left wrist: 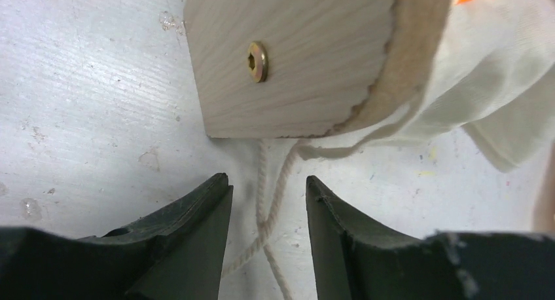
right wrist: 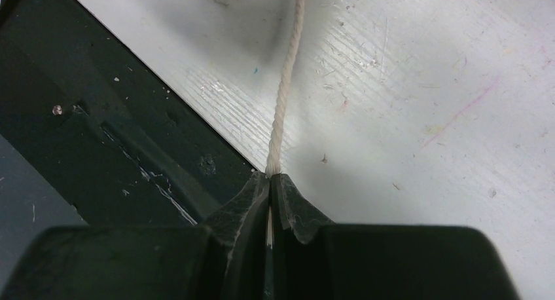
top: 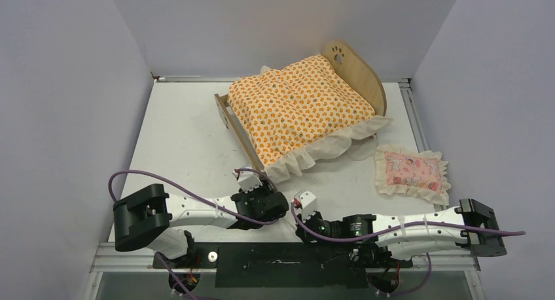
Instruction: Set up the pet bed
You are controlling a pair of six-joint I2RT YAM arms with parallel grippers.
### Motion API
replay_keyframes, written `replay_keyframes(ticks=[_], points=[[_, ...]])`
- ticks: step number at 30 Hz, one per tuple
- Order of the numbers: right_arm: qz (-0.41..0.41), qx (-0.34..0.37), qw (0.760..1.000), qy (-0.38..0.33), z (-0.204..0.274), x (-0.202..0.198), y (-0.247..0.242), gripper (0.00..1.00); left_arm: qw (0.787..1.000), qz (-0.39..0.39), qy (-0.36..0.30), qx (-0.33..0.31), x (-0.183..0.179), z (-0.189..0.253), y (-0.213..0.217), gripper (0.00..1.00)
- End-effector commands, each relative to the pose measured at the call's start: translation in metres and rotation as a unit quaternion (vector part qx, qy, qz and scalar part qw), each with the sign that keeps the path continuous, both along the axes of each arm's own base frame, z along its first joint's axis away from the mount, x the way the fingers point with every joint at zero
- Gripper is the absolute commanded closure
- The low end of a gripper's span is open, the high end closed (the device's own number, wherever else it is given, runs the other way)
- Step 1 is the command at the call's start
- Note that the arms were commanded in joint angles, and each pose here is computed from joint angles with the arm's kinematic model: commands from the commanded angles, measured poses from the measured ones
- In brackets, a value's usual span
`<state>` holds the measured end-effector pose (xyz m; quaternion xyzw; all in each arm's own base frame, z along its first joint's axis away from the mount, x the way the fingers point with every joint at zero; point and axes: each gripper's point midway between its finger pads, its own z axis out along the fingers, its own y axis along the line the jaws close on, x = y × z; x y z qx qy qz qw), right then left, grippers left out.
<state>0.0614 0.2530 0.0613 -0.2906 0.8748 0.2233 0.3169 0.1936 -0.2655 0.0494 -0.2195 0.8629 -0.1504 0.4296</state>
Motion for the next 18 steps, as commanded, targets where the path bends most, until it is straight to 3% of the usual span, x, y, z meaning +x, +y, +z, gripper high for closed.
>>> replay_keyframes(ticks=[1,12,18], points=[[0.0,0.003,1.0,-0.009,0.002,0.003,-0.003,0.94,0.998,0.032,-0.036,-0.033,0.008,0.026,0.003,0.56],[0.009,0.006,1.0,-0.009,0.005,0.002,-0.001,0.94,0.999,0.043,-0.017,-0.012,0.005,-0.001,0.007,0.71],[0.009,0.008,1.0,-0.009,0.009,0.001,0.0,0.94,0.999,0.045,-0.01,0.003,0.004,-0.015,0.011,0.73]])
